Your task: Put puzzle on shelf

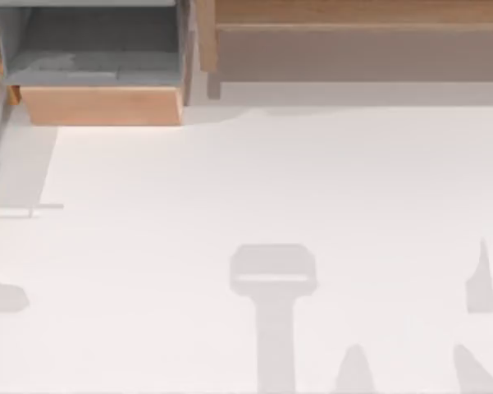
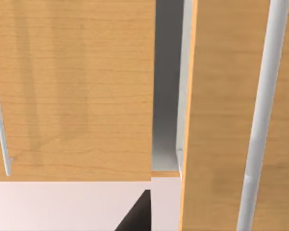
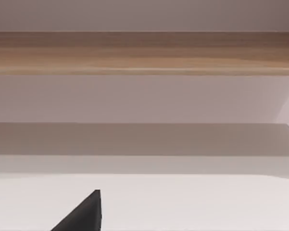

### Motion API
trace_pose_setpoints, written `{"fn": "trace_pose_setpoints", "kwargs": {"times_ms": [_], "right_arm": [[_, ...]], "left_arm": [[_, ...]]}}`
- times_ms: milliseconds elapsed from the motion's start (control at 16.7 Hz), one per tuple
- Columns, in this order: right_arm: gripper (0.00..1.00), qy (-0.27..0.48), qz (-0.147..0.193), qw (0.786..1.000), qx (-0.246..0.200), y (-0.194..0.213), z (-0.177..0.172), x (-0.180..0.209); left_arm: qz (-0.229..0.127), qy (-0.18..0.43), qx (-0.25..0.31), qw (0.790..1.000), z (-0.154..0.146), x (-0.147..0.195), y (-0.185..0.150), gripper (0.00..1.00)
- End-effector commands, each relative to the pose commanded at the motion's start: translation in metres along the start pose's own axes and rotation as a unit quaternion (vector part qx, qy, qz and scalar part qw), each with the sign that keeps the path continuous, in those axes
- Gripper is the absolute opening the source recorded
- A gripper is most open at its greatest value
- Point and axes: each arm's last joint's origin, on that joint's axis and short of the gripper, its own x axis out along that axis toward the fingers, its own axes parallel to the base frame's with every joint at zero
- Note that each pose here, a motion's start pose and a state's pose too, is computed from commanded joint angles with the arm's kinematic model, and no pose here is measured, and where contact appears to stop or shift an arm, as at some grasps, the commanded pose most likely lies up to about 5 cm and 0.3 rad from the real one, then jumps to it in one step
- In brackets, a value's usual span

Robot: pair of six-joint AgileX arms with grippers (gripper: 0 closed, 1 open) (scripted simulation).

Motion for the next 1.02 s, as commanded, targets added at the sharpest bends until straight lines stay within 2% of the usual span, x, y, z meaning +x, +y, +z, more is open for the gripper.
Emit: {"fn": "trace_pose_setpoints", "kwargs": {"times_ms": [600, 1020], "right_arm": [[1.0, 0.0, 0.0, 1.0, 0.0, 0.0, 0.0, 0.0], [1.0, 0.0, 0.0, 1.0, 0.0, 0.0, 0.0, 0.0]], "left_arm": [[0.001, 0.0, 0.001, 1.0, 0.0, -0.001, 0.0, 1.0], [0.0, -0.001, 0.0, 1.0, 0.0, -0.02, 0.0, 1.0]]}}
